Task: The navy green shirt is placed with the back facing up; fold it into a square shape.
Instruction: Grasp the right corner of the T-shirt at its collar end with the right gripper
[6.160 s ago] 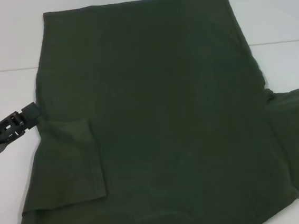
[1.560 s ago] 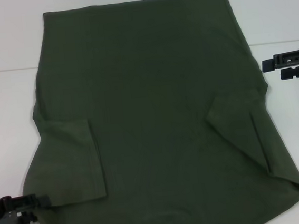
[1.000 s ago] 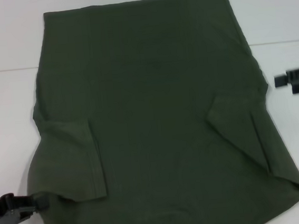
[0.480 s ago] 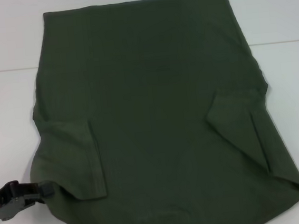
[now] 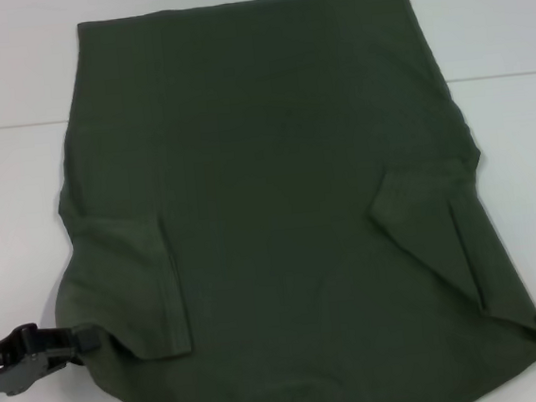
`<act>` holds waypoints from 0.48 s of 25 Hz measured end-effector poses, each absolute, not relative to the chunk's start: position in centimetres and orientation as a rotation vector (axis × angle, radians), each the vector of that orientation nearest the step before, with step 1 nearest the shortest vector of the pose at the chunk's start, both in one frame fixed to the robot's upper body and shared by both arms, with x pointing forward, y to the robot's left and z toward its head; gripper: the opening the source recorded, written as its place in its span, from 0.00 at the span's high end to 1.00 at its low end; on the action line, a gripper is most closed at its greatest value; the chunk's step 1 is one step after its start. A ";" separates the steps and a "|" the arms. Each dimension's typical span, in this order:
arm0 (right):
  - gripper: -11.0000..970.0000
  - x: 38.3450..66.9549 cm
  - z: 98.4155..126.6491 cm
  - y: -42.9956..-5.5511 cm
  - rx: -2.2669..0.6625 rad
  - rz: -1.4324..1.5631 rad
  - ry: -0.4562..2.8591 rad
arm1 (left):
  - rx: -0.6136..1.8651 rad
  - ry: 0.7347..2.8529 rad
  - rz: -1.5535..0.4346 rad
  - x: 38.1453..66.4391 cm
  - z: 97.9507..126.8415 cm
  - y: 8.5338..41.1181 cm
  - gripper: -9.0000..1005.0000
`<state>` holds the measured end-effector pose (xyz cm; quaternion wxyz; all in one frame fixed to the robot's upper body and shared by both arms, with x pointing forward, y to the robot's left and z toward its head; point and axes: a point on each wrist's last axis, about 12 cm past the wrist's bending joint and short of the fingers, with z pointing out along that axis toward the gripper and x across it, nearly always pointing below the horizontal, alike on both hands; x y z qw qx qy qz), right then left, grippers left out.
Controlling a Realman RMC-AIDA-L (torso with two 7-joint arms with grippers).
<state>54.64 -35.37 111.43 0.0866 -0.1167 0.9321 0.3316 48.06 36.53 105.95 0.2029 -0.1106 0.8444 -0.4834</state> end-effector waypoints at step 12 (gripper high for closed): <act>0.15 54.7 110.3 -34.6 -0.385 0.942 2.767 | -0.313 2.354 -1.354 48.1 105.9 36.4 0.95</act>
